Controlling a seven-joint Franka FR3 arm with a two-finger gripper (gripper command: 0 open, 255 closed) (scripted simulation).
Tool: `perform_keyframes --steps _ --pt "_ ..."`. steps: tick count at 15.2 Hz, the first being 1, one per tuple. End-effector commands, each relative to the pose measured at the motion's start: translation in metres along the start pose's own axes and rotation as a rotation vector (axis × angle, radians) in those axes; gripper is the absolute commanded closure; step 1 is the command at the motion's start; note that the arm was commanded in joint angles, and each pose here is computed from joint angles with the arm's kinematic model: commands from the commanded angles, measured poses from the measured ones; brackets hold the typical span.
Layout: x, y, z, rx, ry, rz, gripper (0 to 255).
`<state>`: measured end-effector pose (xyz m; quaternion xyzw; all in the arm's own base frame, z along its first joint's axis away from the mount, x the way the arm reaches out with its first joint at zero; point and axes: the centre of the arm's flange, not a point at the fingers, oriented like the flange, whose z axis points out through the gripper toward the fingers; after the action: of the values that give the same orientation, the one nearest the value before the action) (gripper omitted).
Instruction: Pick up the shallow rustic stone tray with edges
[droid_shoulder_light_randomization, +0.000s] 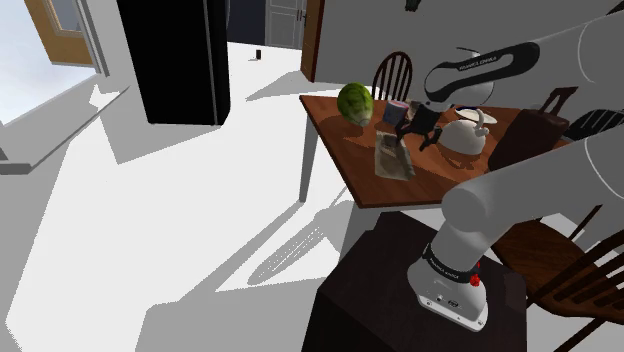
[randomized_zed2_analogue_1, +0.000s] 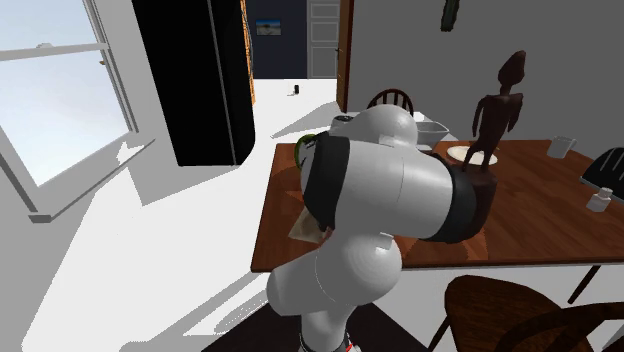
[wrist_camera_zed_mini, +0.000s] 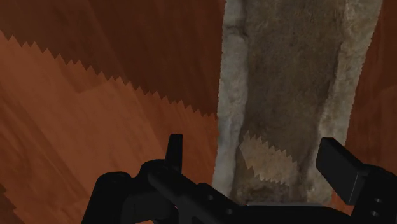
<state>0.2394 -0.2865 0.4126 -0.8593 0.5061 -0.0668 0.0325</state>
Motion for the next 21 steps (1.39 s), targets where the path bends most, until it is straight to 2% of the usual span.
perform_keyframes --steps 1,8,9,18,21 --pt "-0.001 0.005 0.010 0.002 0.001 0.017 0" --pt "-0.003 0.009 0.039 0.002 0.001 0.017 0" --pt "-0.003 0.009 0.040 0.002 0.001 0.017 255" --pt "-0.003 0.009 0.039 0.002 0.001 0.017 255" --pt "-0.002 0.007 0.023 0.002 0.001 0.017 255"
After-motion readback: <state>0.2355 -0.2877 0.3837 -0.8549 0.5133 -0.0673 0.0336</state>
